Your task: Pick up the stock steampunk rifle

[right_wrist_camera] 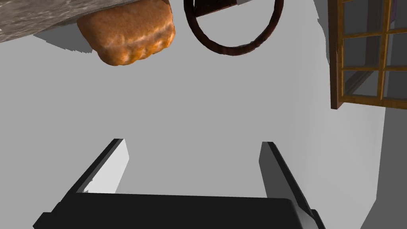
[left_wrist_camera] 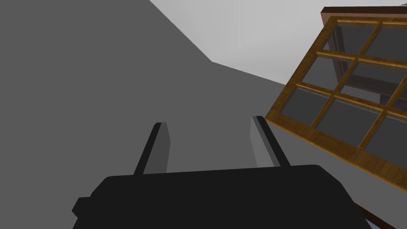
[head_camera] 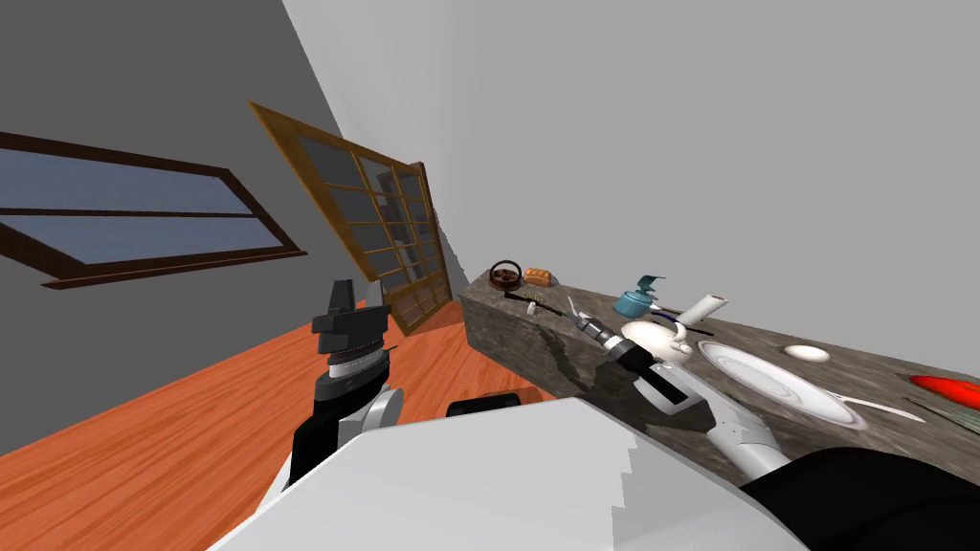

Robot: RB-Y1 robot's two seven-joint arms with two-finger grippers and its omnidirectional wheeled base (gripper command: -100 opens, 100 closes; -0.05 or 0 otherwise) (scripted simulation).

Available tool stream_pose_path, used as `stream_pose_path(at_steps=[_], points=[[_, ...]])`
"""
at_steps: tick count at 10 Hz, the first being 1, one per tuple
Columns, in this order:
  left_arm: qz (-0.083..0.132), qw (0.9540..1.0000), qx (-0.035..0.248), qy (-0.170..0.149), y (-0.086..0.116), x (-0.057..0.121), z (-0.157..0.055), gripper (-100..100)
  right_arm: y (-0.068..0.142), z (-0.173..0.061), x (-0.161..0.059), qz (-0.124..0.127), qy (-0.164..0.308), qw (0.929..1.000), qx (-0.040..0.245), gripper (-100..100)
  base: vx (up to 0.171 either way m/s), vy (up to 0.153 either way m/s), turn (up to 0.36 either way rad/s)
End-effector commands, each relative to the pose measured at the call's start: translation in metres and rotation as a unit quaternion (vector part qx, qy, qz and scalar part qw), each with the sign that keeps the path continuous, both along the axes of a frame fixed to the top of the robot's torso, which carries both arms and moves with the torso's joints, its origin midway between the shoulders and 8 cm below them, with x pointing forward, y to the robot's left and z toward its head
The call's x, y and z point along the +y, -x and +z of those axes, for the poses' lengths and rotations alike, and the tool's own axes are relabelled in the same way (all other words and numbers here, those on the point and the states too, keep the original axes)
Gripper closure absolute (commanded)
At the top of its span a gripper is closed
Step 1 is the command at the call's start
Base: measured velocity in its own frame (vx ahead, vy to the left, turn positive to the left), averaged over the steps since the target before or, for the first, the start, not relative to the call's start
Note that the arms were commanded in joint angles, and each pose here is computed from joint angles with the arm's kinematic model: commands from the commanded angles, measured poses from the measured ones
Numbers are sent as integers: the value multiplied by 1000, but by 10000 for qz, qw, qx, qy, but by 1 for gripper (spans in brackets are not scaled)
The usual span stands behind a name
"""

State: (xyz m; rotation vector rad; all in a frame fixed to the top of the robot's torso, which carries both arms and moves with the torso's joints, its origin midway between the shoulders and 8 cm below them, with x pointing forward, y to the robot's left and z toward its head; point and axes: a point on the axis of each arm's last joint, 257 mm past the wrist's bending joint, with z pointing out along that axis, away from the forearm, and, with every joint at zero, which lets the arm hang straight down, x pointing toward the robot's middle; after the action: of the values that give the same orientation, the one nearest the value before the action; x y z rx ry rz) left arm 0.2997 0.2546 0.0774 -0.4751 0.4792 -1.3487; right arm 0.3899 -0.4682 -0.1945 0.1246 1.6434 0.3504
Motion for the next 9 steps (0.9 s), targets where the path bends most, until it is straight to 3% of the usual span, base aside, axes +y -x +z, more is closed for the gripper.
stream_pose_path(at_steps=[1, 2, 3, 4, 6, 7, 8, 9], points=[[0, 10000, 0, 0, 0, 0, 0, 0, 4, -11, -24, -72, 490, 9984, 255, -100, 31, 50, 161], [0, 10000, 0, 0, 0, 0, 0, 0, 6, -15, -31, -119, 520, 9981, 313, -100, 25, 42, 73], [0, 10000, 0, 0, 0, 0, 0, 0, 14, -27, -54, -210, 935, 9938, 572, -100, 36, 55, 142], [0, 10000, 0, 0, 0, 0, 0, 0, 14, -26, -54, -206, 944, 9937, 573, -100, 32, 44, 74], [0, 10000, 0, 0, 0, 0, 0, 0, 33, -46, -99, -343, 1760, 9777, 1095, -100, 56, 71, 201], [0, 10000, 0, 0, 0, 0, 0, 0, 33, -46, -101, -351, 1777, 9772, 1110, -100, 55, 63, 77], [0, 10000, 0, 0, 0, 0, 0, 0, 44, -53, -122, -378, 2177, 9658, 1357, -100, 48, 74, 149], [0, 10000, 0, 0, 0, 0, 0, 0, 45, -55, -125, -406, 2178, 9653, 1384, -100, 49, 50, 71]])
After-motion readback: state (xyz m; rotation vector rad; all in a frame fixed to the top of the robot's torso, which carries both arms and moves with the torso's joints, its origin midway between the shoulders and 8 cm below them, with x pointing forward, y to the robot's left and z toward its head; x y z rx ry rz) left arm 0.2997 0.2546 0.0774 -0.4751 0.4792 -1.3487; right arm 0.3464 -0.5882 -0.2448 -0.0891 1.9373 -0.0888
